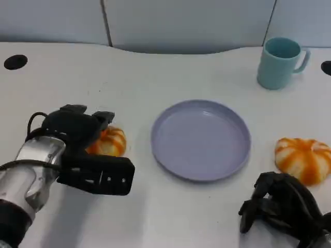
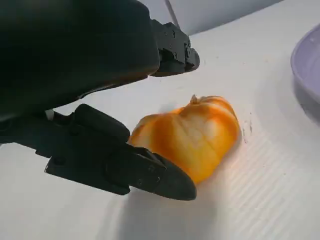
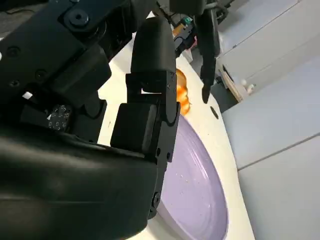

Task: Grasp the bread from the table and place it into the plate.

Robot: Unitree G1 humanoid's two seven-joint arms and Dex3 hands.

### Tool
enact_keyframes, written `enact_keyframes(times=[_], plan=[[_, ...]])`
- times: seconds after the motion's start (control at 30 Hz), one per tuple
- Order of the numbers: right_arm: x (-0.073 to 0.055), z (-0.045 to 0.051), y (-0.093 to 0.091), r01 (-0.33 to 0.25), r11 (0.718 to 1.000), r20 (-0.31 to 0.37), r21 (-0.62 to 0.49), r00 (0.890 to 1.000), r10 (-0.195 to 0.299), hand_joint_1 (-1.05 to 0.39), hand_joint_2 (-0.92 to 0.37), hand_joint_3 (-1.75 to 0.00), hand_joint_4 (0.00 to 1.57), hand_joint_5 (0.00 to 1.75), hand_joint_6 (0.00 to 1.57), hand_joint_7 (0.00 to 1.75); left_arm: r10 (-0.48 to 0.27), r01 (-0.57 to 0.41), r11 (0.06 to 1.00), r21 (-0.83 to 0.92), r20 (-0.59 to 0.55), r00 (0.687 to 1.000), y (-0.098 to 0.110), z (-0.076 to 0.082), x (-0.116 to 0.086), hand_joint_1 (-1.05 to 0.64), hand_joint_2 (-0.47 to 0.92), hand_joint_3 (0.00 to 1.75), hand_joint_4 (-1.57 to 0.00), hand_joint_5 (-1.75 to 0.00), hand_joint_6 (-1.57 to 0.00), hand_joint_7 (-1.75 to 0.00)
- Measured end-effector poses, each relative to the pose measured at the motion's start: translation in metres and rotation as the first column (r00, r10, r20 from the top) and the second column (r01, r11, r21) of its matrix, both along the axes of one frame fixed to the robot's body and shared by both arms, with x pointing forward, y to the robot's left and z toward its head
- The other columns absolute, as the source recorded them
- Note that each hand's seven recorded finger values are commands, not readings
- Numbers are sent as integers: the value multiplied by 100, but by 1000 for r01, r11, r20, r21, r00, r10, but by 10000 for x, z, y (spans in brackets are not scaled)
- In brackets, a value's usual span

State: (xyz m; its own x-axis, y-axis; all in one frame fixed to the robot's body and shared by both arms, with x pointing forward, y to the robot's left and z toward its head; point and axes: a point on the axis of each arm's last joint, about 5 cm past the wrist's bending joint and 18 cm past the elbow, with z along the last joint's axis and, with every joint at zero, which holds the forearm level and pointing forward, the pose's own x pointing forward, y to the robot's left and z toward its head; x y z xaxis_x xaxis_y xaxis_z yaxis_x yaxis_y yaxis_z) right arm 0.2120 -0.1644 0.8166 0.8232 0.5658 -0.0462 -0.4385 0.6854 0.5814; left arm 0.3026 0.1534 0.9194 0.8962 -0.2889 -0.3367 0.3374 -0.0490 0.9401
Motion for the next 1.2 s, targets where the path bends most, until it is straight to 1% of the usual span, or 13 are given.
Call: enact_keyframes(times=[0.17,0.27,0.47,0.57,0.63,0.77,0.97,1.1,1.17,1.2], plan=[[4,4,8,3,1000,-7,0,1000,-3,-105,-46,0,157,67,157,46,10,-9,999,35,-33,999,-85,-16,139,-78,89,0,0,0,-10,-1],[8,8,13,1,1000,-10,0,1000,-1,-105,-46,0,157,67,157,46,7,-6,999,36,-45,999,-135,-21,189,-77,88,0,0,0,-10,-1],[9,7,22,-2,1000,-3,5,1000,2,-105,-47,0,157,66,157,44,42,-39,999,25,-118,992,-213,-8,289,-74,88,0,-1,0,-11,-1],[9,8,27,-3,1000,-2,6,1000,3,-105,-47,0,157,66,157,45,52,-50,999,17,-158,986,-228,-26,299,-73,88,0,-1,0,-11,-1],[9,8,28,-3,1000,-1,7,1000,3,-105,-47,-1,157,66,157,46,60,-59,998,11,-179,982,-229,-36,301,-71,87,0,-5,-2,-15,-3],[-12,3,32,-1,1000,7,6,1000,1,-105,-47,0,157,67,157,47,78,-81,997,-3,-224,972,-237,-90,284,-71,87,0,-7,-3,-17,-3],[-49,-3,23,-1,1000,9,9,1000,1,-105,-46,0,157,68,157,48,79,-79,997,9,-238,968,-281,-122,269,-70,87,0,-5,-2,-14,-1],[-79,0,14,-1,1000,-1,13,1000,1,-105,-45,0,157,67,157,46,83,-80,997,22,-244,966,-295,-138,261,-68,87,0,-3,-1,-13,0],[-90,2,11,2,1000,-5,13,1000,-2,-105,-45,0,157,67,157,46,84,-82,996,21,-245,966,-295,-141,260,-61,84,0,-4,-2,-14,-1],[-96,4,9,4,1000,-8,12,1000,-4,-105,-46,0,157,68,157,47,86,-84,996,18,-246,965,-294,-142,260,-55,82,0,-6,-3,-15,-1]])
